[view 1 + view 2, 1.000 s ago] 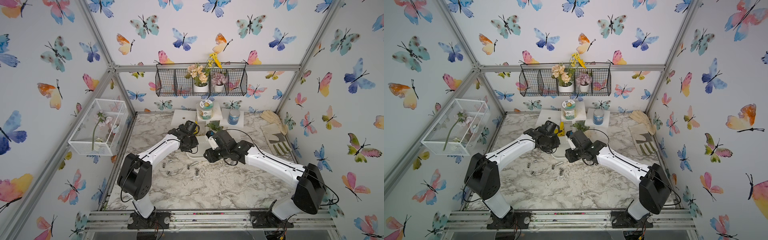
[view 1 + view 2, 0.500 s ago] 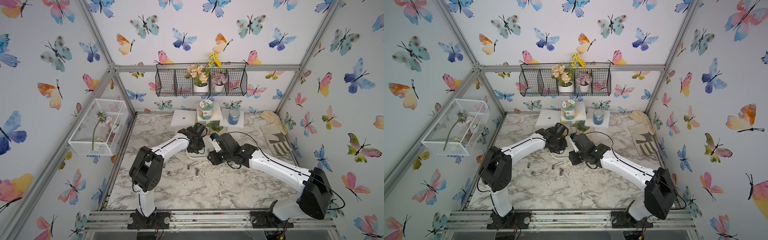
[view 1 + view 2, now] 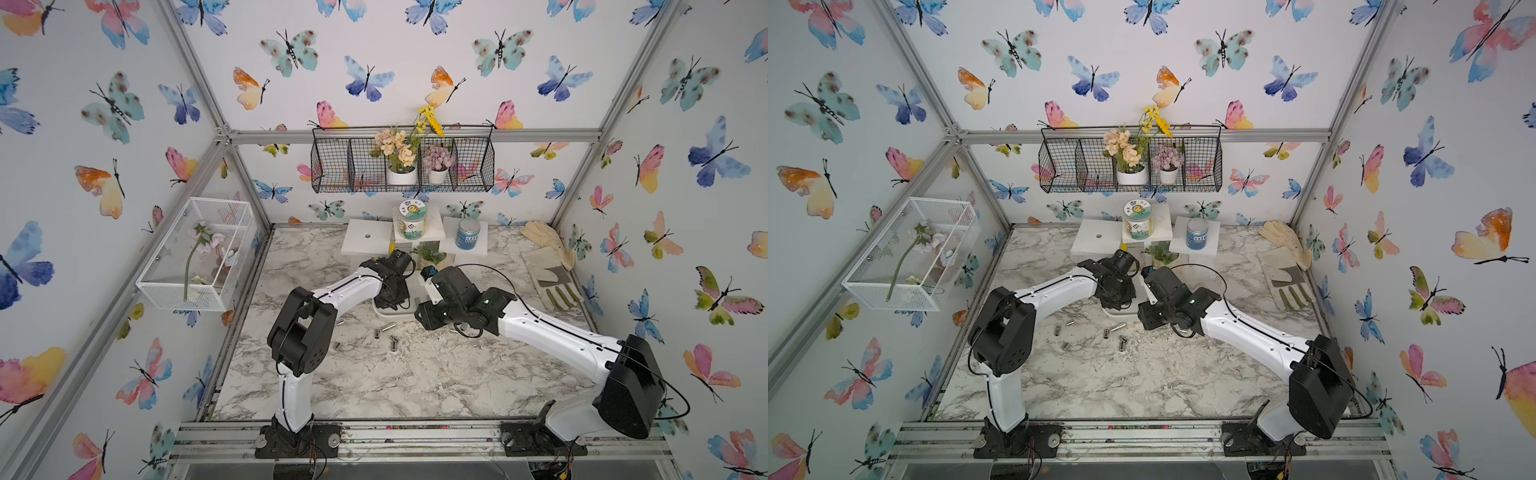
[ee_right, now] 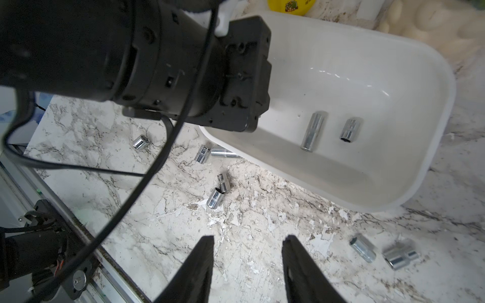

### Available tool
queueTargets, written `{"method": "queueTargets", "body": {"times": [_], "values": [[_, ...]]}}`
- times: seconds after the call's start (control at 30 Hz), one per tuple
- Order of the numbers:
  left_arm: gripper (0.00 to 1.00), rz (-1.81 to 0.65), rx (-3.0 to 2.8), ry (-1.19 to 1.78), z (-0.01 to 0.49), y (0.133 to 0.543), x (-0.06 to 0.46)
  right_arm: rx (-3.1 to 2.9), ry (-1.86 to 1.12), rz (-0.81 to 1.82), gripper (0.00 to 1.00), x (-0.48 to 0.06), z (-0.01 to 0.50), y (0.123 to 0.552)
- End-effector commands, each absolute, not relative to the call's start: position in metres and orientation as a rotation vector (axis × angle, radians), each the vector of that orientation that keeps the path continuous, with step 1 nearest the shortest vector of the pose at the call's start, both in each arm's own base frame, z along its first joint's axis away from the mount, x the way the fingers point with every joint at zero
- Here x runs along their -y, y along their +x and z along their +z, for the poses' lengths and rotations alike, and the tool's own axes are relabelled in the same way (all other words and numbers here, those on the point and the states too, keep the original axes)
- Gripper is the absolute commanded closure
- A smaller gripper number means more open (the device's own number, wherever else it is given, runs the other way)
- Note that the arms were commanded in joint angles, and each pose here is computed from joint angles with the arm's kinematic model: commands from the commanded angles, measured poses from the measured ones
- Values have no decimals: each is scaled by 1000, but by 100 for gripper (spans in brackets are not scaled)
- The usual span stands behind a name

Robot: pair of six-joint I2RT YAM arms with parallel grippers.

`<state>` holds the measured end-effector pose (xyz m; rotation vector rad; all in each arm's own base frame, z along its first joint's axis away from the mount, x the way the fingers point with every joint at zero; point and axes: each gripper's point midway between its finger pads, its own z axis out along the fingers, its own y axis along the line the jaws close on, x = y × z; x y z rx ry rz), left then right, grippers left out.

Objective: Put the socket on the desktop into the storage box
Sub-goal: Place the socket head in the storage box, then pick up the socket head from the center of the board.

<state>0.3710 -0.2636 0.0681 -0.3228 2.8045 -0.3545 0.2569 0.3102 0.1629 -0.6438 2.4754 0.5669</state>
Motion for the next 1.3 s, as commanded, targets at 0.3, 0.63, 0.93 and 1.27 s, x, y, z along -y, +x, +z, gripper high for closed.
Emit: {"method": "queueTargets", "body": {"times": [0.3,0.63,0.93,1.27], "values": [[82,-305,-2838,-290,52,369,262,-2467,-627,552,52,-308,165,258],[57,-291,-2823,-284,59,369,258,-2454,-645,545,52,-312,170,261],[48,-297,-2753,-266,95,358,243,-2432,-684,564,52,-321,177,265],[31,-231,-2695,-299,112,329,206,-2392,-736,634,51,-337,186,267]]}}
